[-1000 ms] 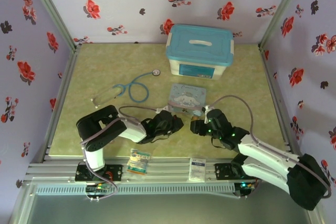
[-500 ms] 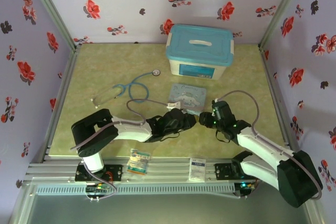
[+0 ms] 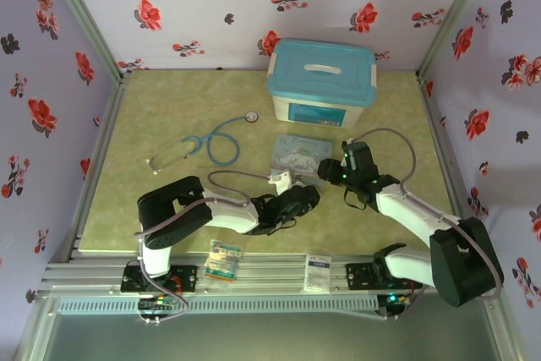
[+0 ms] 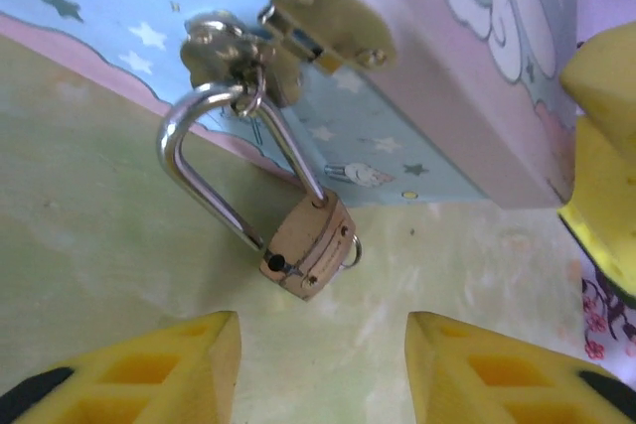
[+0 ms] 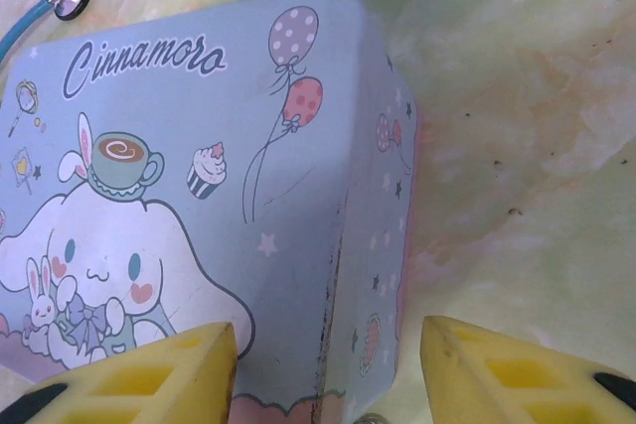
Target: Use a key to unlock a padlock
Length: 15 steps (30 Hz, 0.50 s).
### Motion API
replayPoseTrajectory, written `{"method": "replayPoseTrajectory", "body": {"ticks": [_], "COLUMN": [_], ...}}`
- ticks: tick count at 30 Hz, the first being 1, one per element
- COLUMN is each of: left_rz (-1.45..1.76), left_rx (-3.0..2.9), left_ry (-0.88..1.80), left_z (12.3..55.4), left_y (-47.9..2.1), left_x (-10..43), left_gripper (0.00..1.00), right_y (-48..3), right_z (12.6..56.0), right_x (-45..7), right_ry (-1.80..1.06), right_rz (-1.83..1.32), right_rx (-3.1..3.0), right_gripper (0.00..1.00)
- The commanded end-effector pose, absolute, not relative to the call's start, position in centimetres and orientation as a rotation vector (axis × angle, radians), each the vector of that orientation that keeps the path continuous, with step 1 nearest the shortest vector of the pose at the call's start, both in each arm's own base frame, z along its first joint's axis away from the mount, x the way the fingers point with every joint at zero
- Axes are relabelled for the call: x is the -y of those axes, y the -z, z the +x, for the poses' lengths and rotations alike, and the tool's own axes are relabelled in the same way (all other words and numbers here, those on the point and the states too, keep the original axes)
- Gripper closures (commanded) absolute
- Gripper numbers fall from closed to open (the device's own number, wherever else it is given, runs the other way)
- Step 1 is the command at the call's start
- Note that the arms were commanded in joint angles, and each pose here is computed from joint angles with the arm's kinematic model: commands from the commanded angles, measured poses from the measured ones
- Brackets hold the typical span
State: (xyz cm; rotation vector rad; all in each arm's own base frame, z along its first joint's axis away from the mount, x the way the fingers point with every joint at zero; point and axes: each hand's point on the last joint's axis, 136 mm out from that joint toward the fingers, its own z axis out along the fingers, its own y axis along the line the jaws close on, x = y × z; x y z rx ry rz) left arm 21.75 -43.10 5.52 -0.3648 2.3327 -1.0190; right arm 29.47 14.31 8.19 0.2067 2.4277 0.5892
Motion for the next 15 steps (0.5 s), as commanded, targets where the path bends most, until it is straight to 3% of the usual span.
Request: {"method": "replayPoseTrajectory", "body": {"ticks": [1,7,15], "left_rz": [-0.416,-0.422,-0.387], "left_rx": [-2.34,-2.369,-2.402], "left_ry": [0.954,0.917,0.667], "left_z": [22.7,23.1,24.0], "left_y": [-4.6,-3.0,-1.2], "left_x": [43.2,44.1,42.4], "left_gripper": [0.51,0.5,0.52], "right_y": [-8.6,-7.9,-6.7], "right_z": [30.5,30.5,29.7], "right_x": [-14.5,-15.0,-14.9], "right_ry": [-0.571,-0.596,-0.608], "right_rz": [0.176,0.166,0.173], "right_rx": [-2.417,-2.445,-2.463], "right_gripper": [0.48,0.49,0.5]}}
